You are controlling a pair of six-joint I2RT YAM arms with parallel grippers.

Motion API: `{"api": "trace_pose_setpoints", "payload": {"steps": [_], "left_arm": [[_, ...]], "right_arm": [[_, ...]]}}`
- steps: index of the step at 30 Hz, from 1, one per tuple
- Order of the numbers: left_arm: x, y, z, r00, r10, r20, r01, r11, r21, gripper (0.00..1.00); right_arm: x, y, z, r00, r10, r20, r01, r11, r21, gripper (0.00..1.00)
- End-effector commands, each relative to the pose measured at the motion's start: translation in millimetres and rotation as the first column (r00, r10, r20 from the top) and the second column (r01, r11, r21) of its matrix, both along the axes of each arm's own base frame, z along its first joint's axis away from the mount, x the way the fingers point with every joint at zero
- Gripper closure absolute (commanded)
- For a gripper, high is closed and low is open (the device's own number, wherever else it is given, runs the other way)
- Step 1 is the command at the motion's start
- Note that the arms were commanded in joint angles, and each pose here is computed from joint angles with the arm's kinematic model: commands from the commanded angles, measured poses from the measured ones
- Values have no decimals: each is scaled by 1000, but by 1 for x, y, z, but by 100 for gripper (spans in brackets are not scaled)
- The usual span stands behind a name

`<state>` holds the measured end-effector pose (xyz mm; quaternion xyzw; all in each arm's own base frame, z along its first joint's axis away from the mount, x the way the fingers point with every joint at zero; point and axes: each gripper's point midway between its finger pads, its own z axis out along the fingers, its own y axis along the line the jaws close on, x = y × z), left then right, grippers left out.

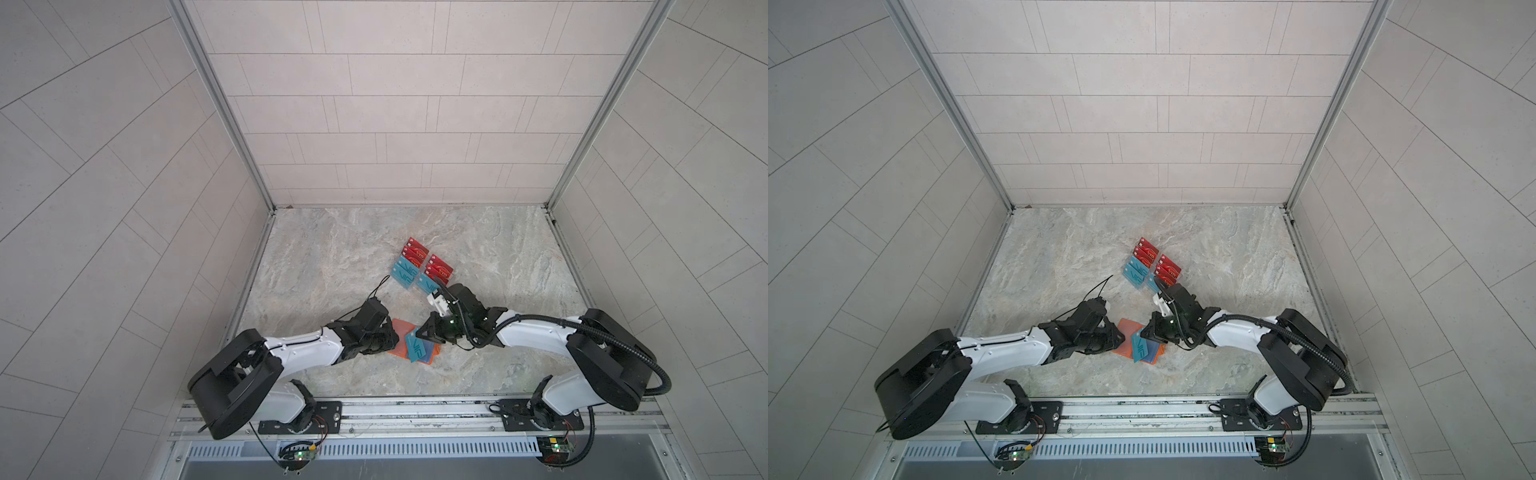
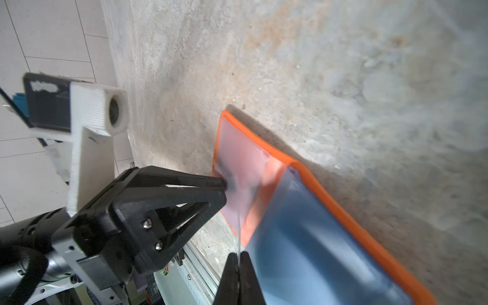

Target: Put the credit cards into the card holder

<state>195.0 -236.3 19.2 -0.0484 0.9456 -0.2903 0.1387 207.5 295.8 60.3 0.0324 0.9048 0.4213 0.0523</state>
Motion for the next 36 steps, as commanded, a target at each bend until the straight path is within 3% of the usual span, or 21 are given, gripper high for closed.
{"api": "trace_pose_setpoints", "payload": {"steps": [1,14,36], "left_arm": [[-15,18,-20,999,12,-48,-8,996,84,74],[-16,18,-20,999,9,-47,-5,997,79,74],[-17,19,-18,999,12,-41,-9,997,71,74]], "right_arm": [[1,-1,-4,999,-36,-14,36,999,2,100],[0,-4,-19,996,-74,-55,74,997,2,100],[0,-27,-40,986,-150,-72,143,985,-102,100]]}}
